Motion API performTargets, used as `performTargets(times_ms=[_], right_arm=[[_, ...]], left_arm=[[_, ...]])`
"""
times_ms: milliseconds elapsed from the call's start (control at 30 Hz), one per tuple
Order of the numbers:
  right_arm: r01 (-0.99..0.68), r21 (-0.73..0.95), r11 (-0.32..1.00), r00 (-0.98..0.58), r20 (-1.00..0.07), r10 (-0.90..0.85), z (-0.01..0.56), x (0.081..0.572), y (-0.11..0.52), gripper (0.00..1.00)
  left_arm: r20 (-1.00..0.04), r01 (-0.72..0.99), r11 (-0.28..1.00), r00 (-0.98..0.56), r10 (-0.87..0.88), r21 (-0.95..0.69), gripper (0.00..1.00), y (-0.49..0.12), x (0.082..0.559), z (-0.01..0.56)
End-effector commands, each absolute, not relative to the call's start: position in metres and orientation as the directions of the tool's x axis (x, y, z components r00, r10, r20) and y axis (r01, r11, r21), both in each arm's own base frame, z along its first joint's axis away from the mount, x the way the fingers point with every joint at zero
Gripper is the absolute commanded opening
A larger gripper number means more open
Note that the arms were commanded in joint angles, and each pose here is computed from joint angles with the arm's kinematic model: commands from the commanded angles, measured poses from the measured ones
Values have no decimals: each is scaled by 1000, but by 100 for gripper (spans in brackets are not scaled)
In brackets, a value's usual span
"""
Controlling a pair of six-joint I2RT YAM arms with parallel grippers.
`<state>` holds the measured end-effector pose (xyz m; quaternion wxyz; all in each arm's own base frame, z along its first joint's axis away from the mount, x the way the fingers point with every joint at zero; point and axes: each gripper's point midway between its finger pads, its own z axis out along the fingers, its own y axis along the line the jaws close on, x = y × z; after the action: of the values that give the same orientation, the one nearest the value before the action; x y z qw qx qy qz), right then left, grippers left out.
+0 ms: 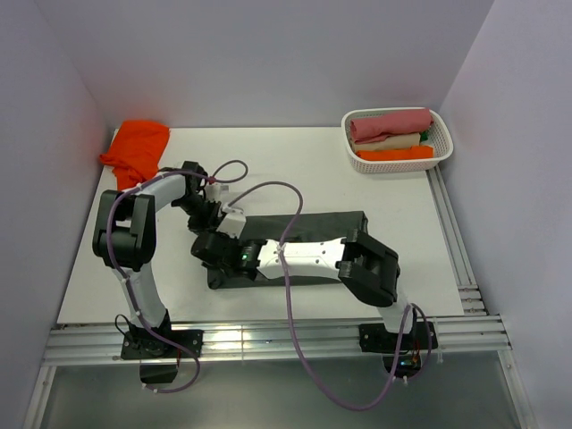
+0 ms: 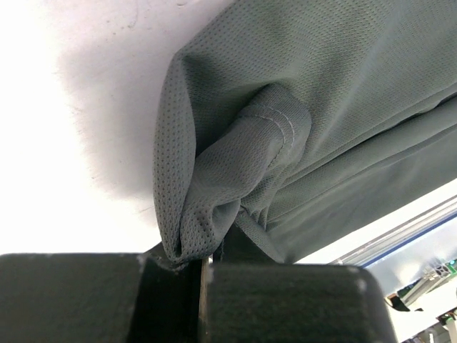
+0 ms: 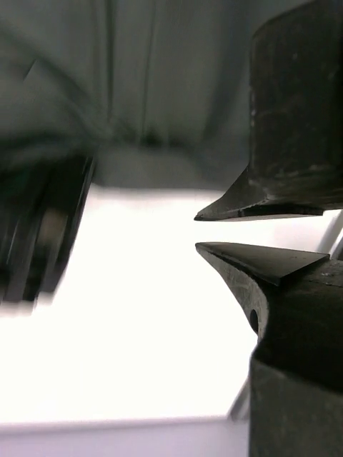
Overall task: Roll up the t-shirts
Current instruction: Roll the tshirt
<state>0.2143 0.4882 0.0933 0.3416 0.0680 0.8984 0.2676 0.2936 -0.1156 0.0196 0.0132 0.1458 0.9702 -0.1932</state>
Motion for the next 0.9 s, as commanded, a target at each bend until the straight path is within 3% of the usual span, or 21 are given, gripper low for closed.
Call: performTargets(times_ms=[0, 433, 533, 867], right_arm=[[-98, 434, 896, -698, -671, 249, 107, 224, 490, 25], [-90, 336, 938, -737, -656, 164, 56, 216, 493, 20], [-91, 313, 946, -739, -657, 147, 52, 210, 491, 22], [-103, 277, 955, -767, -634, 101, 34, 194, 491, 45]], left_arm=[[-140, 324, 889, -946, 293, -325, 0, -118, 304, 34], [-139, 333, 890, -943, 304, -310, 0, -119, 306, 34], [-137, 331, 890, -943, 303, -314, 0, -119, 306, 34], [-130, 334, 889, -942, 309, -313, 0, -120, 305, 32]])
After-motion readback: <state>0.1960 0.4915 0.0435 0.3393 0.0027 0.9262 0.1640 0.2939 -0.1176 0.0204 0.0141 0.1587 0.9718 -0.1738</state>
